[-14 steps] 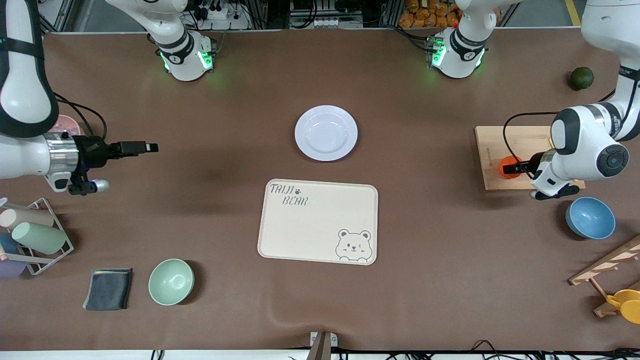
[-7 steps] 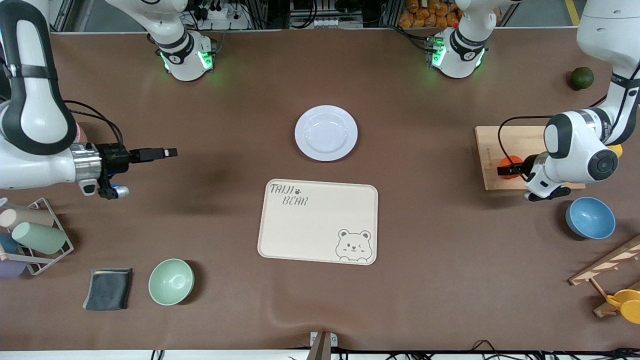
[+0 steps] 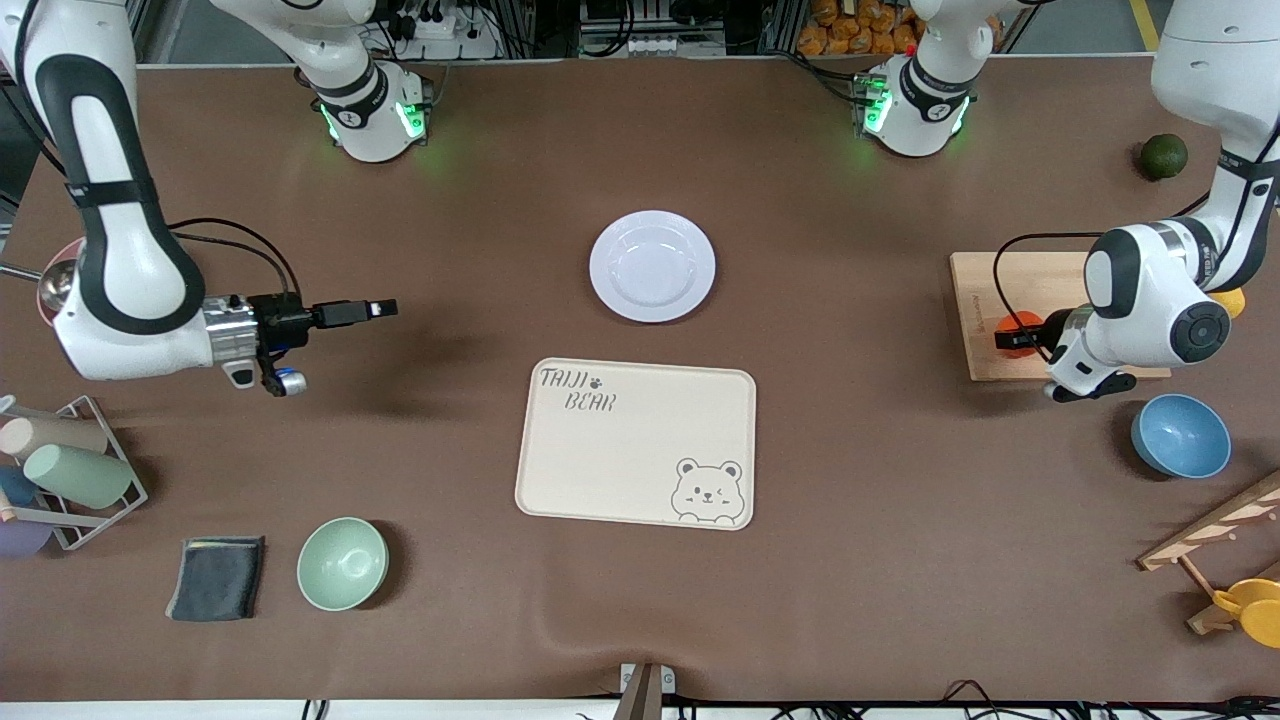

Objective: Place orange and plate with both arms
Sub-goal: 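Grasp the orange with the left gripper while the right gripper extends, then carry the orange with the left gripper onto the white plate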

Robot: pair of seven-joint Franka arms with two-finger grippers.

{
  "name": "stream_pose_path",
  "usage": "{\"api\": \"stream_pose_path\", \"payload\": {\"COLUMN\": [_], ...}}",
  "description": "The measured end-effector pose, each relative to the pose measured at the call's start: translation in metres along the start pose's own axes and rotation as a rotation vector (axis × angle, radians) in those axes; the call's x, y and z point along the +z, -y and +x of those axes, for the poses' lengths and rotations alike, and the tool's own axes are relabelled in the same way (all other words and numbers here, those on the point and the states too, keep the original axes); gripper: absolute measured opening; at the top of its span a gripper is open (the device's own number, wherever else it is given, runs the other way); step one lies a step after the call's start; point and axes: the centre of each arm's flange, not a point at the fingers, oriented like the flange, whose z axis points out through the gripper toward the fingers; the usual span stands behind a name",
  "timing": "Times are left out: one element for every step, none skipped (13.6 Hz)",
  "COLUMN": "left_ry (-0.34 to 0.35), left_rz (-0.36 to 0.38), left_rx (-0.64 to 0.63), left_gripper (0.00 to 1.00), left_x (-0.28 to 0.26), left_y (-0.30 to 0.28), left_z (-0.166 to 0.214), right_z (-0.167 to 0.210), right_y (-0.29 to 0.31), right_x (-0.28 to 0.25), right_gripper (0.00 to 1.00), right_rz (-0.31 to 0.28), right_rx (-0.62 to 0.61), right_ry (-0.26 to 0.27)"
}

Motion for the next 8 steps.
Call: {"api": "stream_pose_path", "payload": {"left_ry": [-0.003, -0.012, -0.029, -0.043, -0.051, -0.059, -0.065, -0.068], "left_rz": [0.000, 0.000, -0.001, 0.000, 0.001, -0.003, -0.021, -0.050], "left_rx": [0.002, 0.007, 0.021, 0.042, 0.066, 0.088, 0.102, 0.105], "left_gripper": [0.74, 0.74, 0.74, 0.74, 0.74, 0.74, 0.74, 0.74], "left_x": [-0.001, -0.006, -0.016, -0.033, -0.054, -0.078, -0.101, -0.120], "left_y": [-0.001, -0.004, -0.011, -0.024, -0.041, -0.059, -0.077, -0.095], "left_z": [0.000, 0.002, 0.004, 0.005, 0.004, 0.002, -0.001, -0.004], "right_z": [0.001, 0.002, 0.004, 0.007, 0.010, 0.012, 0.015, 0.016], "right_y": [-0.008, -0.013, -0.017, -0.020, -0.024, -0.027, -0.028, -0.028], "right_x": [0.007, 0.012, 0.016, 0.021, 0.025, 0.029, 0.034, 0.038], "right_gripper": [1.00, 1.00, 1.00, 1.00, 1.00, 1.00, 1.00, 1.00], "right_rz": [0.009, 0.019, 0.037, 0.056, 0.071, 0.077, 0.086, 0.095], "right_rx": [0.004, 0.013, 0.022, 0.023, 0.014, 0.006, 0.003, 0.000], "right_ry": [0.002, 0.005, 0.006, 0.007, 0.004, 0.004, 0.006, 0.007]}}
